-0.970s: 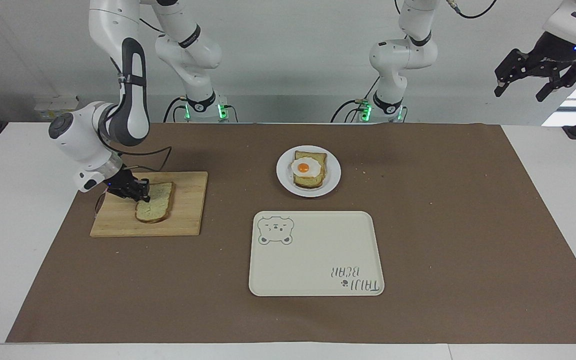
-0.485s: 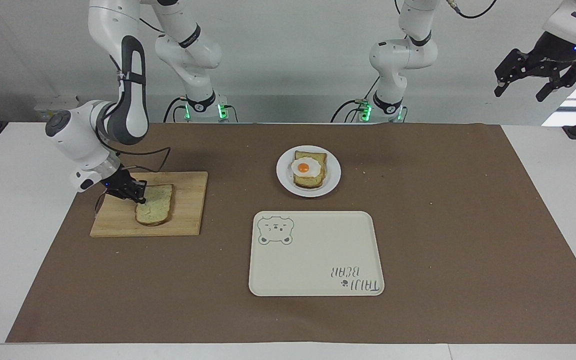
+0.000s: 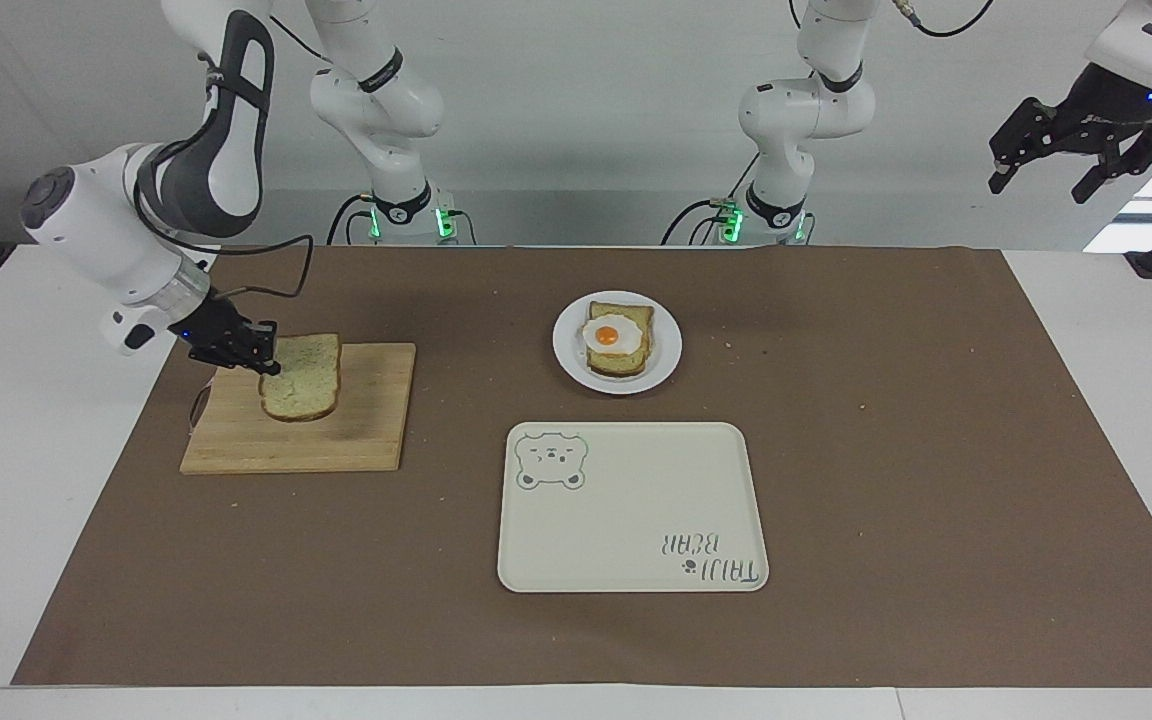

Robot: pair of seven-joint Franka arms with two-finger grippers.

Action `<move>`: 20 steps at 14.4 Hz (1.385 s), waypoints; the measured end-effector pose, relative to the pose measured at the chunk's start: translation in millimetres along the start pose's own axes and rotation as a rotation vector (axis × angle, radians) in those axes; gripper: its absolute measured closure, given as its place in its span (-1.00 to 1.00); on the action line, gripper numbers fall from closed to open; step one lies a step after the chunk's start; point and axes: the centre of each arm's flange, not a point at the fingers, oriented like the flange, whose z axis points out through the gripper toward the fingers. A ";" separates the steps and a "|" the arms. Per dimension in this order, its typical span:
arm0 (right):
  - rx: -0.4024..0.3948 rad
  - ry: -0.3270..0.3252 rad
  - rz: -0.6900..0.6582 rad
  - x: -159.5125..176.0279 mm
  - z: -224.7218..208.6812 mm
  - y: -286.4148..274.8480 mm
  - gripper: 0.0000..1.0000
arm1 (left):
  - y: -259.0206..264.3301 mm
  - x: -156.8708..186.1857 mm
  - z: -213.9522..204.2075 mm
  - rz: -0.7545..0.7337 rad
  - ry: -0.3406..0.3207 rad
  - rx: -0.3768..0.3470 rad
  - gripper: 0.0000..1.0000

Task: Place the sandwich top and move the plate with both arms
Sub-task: 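Lower the bread slice onto the egg on the plate, open the right gripper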

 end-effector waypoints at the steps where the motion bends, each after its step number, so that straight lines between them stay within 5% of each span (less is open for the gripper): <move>1: 0.001 -0.002 -0.018 0.1 -4.9 -10.8 0.82 | 0.0 0.0 0.0 0.000 0.000 0.000 -1.00; 6: -0.005 -0.047 -0.034 13.5 9.7 -123.1 0.82 | 0.0 0.0 0.0 0.000 0.000 0.000 -1.00; 15: -0.009 0.036 0.169 -2.8 69.6 -364.9 0.82 | 0.0 0.0 0.0 0.000 0.000 0.000 -1.00; 20: 0.028 0.058 0.269 -22.8 126.9 -441.0 0.82 | 0.0 0.0 0.0 0.000 0.000 0.000 -1.00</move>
